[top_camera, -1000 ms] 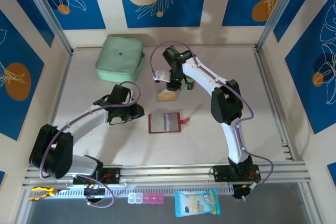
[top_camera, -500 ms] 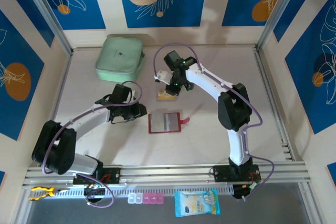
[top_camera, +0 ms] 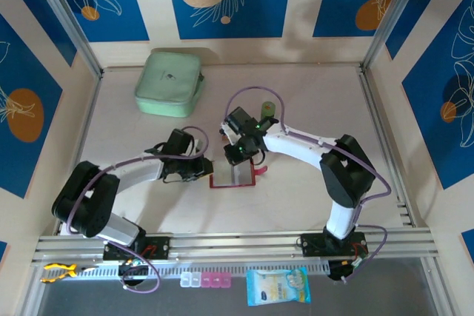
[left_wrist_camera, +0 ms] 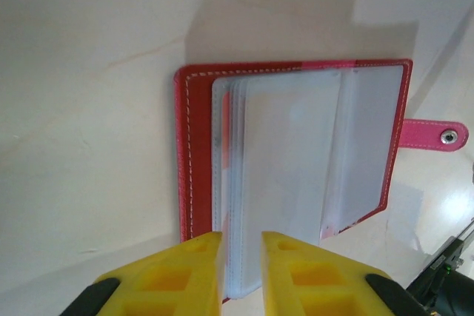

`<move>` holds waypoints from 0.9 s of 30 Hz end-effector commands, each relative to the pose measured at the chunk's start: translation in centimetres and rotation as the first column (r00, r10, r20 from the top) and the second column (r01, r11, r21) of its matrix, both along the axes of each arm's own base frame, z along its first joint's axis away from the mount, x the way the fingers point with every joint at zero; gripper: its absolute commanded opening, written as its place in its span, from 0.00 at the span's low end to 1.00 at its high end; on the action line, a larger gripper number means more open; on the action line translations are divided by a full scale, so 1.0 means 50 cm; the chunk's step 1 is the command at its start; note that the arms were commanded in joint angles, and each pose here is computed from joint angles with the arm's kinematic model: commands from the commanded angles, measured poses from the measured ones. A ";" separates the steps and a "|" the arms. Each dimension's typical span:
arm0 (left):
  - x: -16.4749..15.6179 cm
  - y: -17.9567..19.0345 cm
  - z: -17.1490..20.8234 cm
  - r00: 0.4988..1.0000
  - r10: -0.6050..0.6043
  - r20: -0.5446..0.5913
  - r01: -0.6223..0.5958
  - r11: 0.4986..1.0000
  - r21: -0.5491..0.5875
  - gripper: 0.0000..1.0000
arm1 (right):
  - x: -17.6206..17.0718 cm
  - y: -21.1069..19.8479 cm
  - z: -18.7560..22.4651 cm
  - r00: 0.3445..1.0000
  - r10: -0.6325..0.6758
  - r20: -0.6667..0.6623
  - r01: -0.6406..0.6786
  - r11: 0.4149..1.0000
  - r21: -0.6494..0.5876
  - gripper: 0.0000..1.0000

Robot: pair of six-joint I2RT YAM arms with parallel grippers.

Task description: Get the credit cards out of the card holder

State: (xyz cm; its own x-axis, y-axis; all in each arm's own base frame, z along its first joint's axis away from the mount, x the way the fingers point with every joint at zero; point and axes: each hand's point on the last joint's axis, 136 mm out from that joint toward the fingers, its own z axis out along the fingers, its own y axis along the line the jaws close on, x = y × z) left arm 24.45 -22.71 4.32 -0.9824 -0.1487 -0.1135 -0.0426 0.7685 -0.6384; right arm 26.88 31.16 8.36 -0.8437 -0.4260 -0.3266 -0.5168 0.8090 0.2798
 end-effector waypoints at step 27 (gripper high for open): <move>-0.049 0.030 -0.069 0.996 -0.017 -0.089 0.028 0.992 0.125 0.11 | -0.060 0.035 -0.042 0.890 -0.230 -0.393 0.325 0.925 0.196 0.30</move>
